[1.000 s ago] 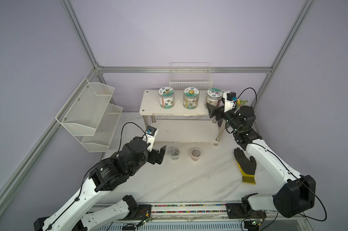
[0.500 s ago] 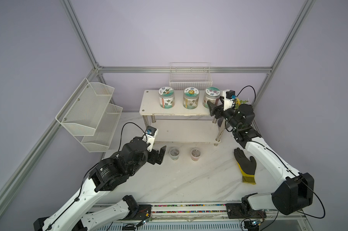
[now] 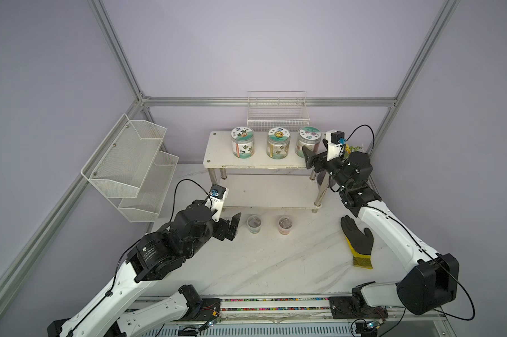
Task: Place the seed container on the shelf
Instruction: Pick up the seed jar at the center of the board.
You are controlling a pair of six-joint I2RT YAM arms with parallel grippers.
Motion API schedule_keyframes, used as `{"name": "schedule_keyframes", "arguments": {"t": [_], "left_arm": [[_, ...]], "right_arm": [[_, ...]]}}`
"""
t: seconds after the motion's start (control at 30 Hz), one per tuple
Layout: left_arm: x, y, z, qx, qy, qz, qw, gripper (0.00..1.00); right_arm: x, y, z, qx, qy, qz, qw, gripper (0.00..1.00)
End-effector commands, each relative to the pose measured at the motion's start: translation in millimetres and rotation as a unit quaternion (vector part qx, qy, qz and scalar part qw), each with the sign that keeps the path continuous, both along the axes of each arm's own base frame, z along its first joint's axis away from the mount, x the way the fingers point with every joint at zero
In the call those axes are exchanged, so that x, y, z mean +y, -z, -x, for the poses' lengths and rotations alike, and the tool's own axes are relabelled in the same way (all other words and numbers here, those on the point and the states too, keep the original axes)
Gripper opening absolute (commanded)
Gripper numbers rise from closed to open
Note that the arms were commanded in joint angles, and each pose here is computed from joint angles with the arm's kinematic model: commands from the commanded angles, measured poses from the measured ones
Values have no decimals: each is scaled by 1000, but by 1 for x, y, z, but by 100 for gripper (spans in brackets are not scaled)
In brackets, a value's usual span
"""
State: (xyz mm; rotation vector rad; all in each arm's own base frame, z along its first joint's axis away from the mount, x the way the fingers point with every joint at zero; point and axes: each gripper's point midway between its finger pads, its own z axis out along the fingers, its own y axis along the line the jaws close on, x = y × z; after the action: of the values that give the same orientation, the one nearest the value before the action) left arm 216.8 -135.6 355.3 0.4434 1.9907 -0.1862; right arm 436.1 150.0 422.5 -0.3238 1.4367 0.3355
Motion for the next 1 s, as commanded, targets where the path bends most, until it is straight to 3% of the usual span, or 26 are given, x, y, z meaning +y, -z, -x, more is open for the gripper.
{"name": "schedule_keyframes", "arguments": {"t": [0.0,0.4,0.77,0.97], "left_arm": [[4,-14,1,-16,-6,20,1000,99],[8,-15,4,-17,-10,26,999,100],[14,-11,7,-13,-22,36,999,100],[18,-1,6,0,-37,32,999,100]], "right_arm": [[-11,-14,16,-17,13,-2,1000,96],[-23,-11,63,-21,11,-14,1000,97],[-22,19,125,19,-25,-10,999,97],[-11,54,154,55,-64,-7,996,97]]}}
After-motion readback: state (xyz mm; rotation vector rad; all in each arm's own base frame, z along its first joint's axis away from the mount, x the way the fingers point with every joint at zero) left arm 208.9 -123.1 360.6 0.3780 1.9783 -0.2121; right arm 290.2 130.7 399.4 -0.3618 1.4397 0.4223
